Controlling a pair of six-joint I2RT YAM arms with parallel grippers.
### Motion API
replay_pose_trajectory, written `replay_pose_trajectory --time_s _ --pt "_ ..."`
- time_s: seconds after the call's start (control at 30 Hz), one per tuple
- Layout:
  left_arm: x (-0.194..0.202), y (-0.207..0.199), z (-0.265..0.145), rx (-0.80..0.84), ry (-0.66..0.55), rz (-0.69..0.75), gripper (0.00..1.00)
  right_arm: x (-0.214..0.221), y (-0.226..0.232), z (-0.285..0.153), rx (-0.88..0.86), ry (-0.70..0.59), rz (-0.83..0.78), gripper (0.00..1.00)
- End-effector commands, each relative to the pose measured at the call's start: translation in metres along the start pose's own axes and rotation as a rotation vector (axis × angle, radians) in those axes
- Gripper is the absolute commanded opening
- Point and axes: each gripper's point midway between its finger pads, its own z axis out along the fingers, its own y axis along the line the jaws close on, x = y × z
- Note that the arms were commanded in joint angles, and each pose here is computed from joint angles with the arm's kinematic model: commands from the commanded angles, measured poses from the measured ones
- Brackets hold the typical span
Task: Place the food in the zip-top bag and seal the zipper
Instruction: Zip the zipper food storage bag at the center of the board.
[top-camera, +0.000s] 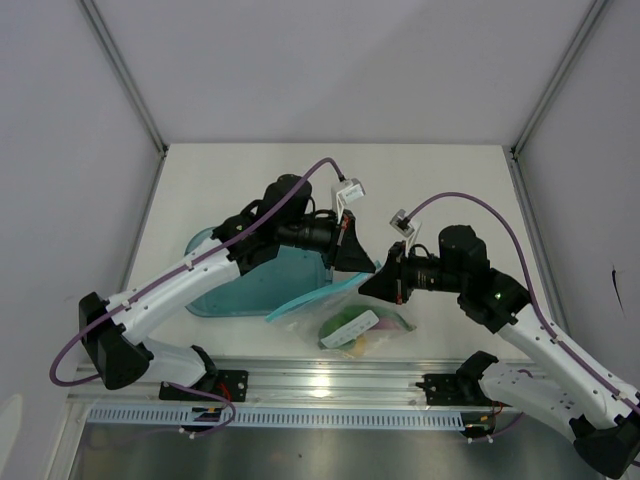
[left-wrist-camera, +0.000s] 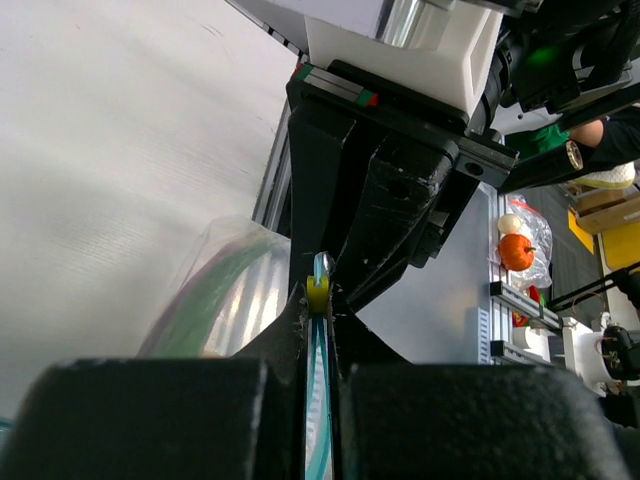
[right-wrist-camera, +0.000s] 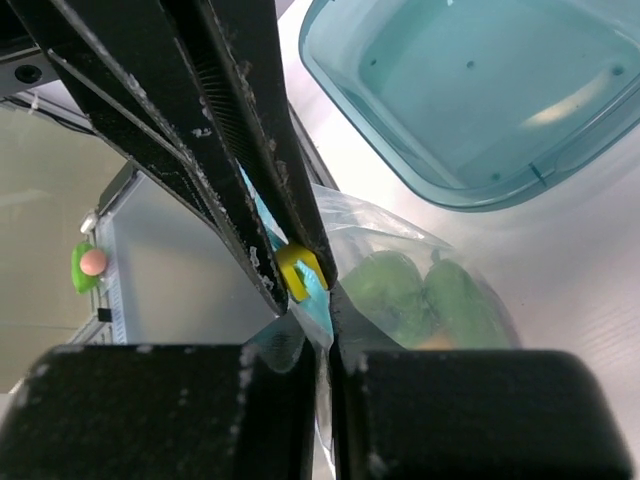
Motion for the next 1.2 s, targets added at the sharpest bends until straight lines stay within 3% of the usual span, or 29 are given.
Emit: replay_pose_trajectory --time_s 0.0,0.07,0.1,0.23,0.3,0.47,0.53,0.57,0.6,0.83,1.07,1.17 --pt "-0.005 -0.014 -0.003 0.041 0.0 0.052 0.0 -0.021 0.013 -0.004 -0.037 -0.047 -0.066 0.08" --pt "-0.005 -0.018 -0.005 0.056 -0.001 0.063 0.01 -0.019 0.013 -0.004 -0.048 -0.023 -0.064 0.11" --pt "-0.005 -0.019 -0.005 0.061 -0.001 0.067 0.01 -0.021 0.011 -0.005 -0.05 -0.024 -0.06 0.19" --pt "-0.003 -0.025 -0.008 0.095 -0.002 0.09 0.01 -0.023 0.012 -0.01 -0.082 -0.032 -0.067 0.31" --pt "-0.002 -0.025 -0.008 0.1 -0.006 0.097 0.01 -0.022 0.016 -0.013 -0.109 -0.028 -0.074 0.32" --pt "0.0 -0.028 -0.007 0.132 -0.006 0.093 0.01 -0.023 0.017 -0.015 -0.15 -0.034 -0.071 0.26" --pt "0.001 -0.029 -0.006 0.142 -0.001 0.085 0.01 -0.025 0.021 -0.015 -0.179 -0.036 -0.072 0.14" --pt "0.002 -0.028 -0.005 0.147 0.003 0.084 0.01 -0.026 0.022 -0.016 -0.176 -0.042 -0.07 0.02" --pt "0.002 -0.029 -0.006 0.15 0.005 0.083 0.01 -0.029 0.022 -0.015 -0.171 -0.052 -0.071 0.0" --pt "0.01 -0.013 -0.006 0.056 0.034 0.064 0.01 -0.055 0.008 -0.018 -0.026 -0.207 -0.011 0.0" --pt "0.012 -0.004 -0.007 -0.005 0.037 0.054 0.01 -0.06 -0.018 -0.015 0.189 -0.28 0.032 0.0" --pt "0.015 0.004 -0.008 -0.039 0.045 0.06 0.01 -0.059 -0.021 -0.018 0.203 -0.302 0.033 0.0"
